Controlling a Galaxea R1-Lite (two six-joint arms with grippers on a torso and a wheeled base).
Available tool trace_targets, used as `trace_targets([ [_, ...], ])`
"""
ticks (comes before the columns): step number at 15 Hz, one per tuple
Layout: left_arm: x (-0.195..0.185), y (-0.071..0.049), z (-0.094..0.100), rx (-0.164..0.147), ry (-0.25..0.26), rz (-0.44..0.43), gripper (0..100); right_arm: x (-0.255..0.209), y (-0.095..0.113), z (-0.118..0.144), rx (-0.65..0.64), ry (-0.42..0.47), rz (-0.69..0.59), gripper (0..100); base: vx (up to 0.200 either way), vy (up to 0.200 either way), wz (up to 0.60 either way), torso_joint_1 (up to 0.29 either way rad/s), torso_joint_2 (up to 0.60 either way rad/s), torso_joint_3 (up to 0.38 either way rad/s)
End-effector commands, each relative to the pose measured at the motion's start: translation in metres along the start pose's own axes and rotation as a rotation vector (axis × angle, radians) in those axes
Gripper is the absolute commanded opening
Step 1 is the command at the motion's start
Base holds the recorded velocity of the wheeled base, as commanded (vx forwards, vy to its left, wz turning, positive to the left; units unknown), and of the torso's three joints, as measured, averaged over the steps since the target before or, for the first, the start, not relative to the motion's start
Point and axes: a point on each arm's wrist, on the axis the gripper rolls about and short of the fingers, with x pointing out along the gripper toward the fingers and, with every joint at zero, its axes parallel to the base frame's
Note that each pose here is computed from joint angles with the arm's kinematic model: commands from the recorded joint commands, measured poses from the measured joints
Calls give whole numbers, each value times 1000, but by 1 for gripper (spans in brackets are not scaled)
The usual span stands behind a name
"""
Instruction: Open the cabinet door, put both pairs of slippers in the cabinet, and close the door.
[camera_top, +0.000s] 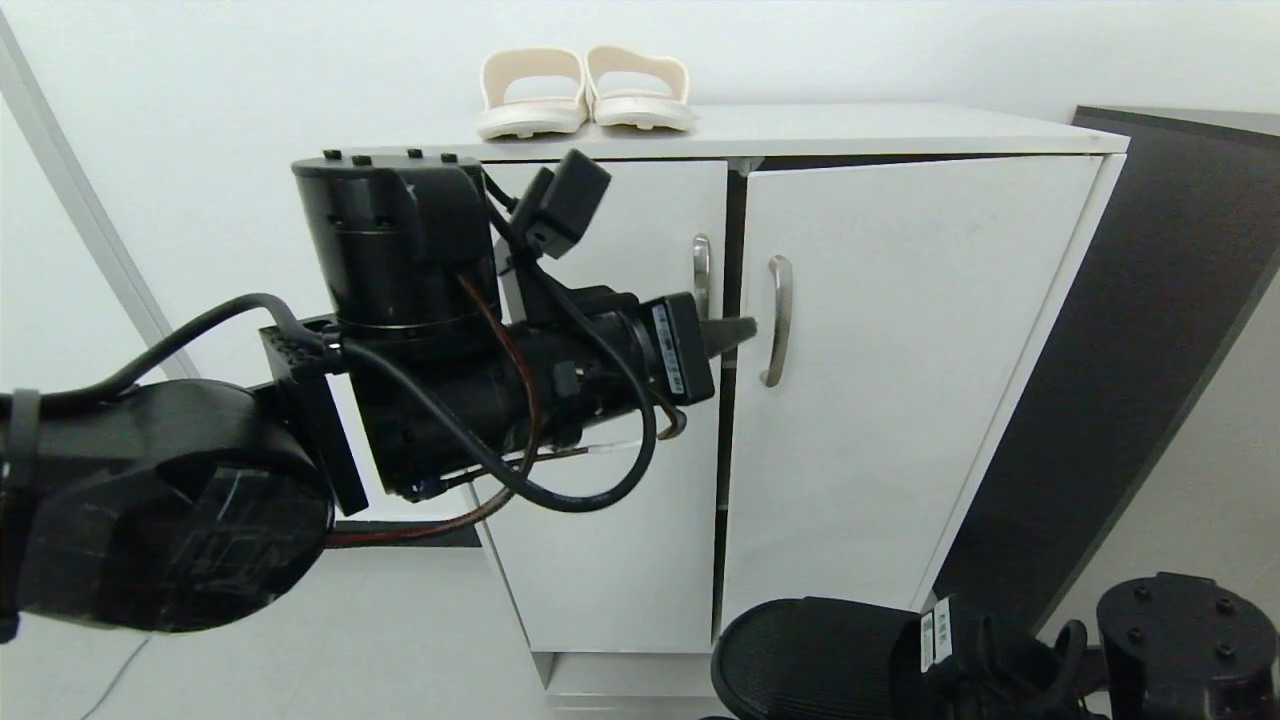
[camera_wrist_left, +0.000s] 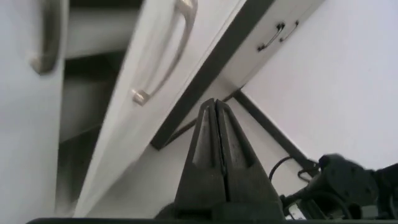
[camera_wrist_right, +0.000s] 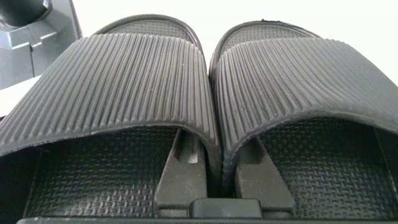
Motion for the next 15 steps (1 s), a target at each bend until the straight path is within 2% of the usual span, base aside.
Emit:
trace_targets([
  [1, -2, 9, 7, -8, -38, 18, 0, 0, 1, 0, -1, -1, 3, 0, 0, 0, 0, 0, 0, 0],
  [3, 4, 16, 8, -8, -47, 34, 0, 0, 0, 0, -10, 1, 3, 0, 0, 0, 0, 0, 0, 0],
  [4, 9, 27, 10, -10, -51, 60, 0, 0, 0, 0, -12, 1, 3, 0, 0, 0, 0, 0, 0, 0],
  [5, 13, 33, 12, -9, -57, 73, 0, 1, 0, 0, -12, -1, 1, 0, 0, 0, 0, 0, 0, 0],
  [7, 22, 38, 15, -7, -69, 77, 0, 1, 0, 0, -13, 3, 0, 0, 0, 0, 0, 0, 0, 0],
  [11, 43, 44, 21, 0, -91, 67, 0, 2, 0, -1, -11, 7, -3, 0, 0, 0, 0, 0, 0, 0],
  [15, 57, 41, 23, 5, -101, 44, 0, 2, 0, -2, -12, 12, -2, 0, 0, 0, 0, 0, 0, 0],
])
